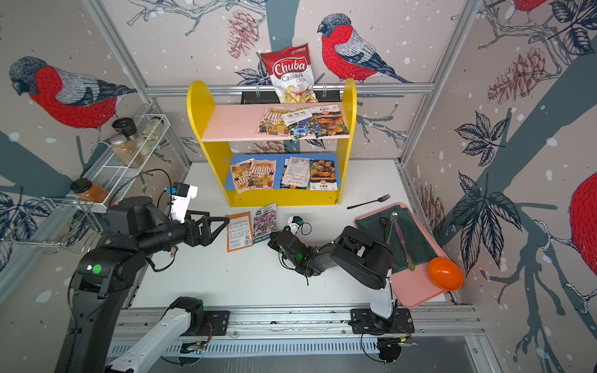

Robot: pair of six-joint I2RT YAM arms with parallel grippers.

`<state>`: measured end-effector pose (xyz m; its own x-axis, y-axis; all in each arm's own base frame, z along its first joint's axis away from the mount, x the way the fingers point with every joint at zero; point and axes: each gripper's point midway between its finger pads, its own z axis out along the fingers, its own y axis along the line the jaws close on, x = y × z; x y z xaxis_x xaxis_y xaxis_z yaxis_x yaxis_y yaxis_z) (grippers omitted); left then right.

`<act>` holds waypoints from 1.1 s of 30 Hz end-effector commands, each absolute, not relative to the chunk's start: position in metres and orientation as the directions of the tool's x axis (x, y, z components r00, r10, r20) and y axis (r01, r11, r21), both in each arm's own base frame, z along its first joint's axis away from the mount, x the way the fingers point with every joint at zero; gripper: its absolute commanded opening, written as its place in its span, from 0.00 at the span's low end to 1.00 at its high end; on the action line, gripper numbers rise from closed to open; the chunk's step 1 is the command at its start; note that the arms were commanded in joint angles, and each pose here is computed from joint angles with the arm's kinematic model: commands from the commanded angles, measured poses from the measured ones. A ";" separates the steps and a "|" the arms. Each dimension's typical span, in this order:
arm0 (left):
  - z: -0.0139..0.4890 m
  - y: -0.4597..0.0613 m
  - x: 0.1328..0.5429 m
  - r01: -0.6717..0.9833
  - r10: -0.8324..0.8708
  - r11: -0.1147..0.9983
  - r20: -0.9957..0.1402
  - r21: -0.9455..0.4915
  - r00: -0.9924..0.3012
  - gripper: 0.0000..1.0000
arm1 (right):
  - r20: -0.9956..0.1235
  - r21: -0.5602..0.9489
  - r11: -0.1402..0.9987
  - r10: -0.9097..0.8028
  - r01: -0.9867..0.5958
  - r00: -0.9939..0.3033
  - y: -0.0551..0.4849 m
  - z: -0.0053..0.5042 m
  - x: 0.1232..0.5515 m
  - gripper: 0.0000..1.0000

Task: Take the seed bag off the shelf
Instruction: Place the seed packet at the center of the board.

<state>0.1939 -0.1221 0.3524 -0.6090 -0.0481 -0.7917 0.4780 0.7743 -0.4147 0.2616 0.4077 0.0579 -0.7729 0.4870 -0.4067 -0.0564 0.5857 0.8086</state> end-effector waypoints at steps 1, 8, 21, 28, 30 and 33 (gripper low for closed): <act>0.356 -0.123 0.195 0.488 -0.050 0.771 -0.803 -0.409 -0.594 0.98 | -0.416 0.791 0.611 0.497 -0.033 -0.762 0.407 0.052 0.260 0.16; 0.355 -0.122 0.196 0.482 -0.053 0.774 -0.800 -0.410 -0.597 0.98 | -0.437 0.762 0.648 0.508 -0.005 -0.742 0.397 0.046 0.259 0.42; 0.355 -0.124 0.199 0.481 -0.058 0.769 -0.796 -0.420 -0.602 0.98 | -0.657 0.444 0.894 0.279 -0.060 -0.701 0.380 0.056 0.264 0.97; 0.356 -0.125 0.201 0.483 -0.063 0.764 -0.794 -0.428 -0.604 0.98 | -0.684 0.300 0.949 0.144 -0.095 -0.715 0.386 0.050 0.263 1.00; 0.356 -0.125 0.201 0.480 -0.065 0.765 -0.794 -0.429 -0.605 0.98 | -0.688 0.270 0.955 0.106 -0.118 -0.718 0.390 0.048 0.262 1.00; 0.356 -0.125 0.201 0.481 -0.065 0.765 -0.794 -0.428 -0.605 0.98 | -0.680 0.227 0.962 0.046 -0.150 -0.732 0.397 0.043 0.260 1.00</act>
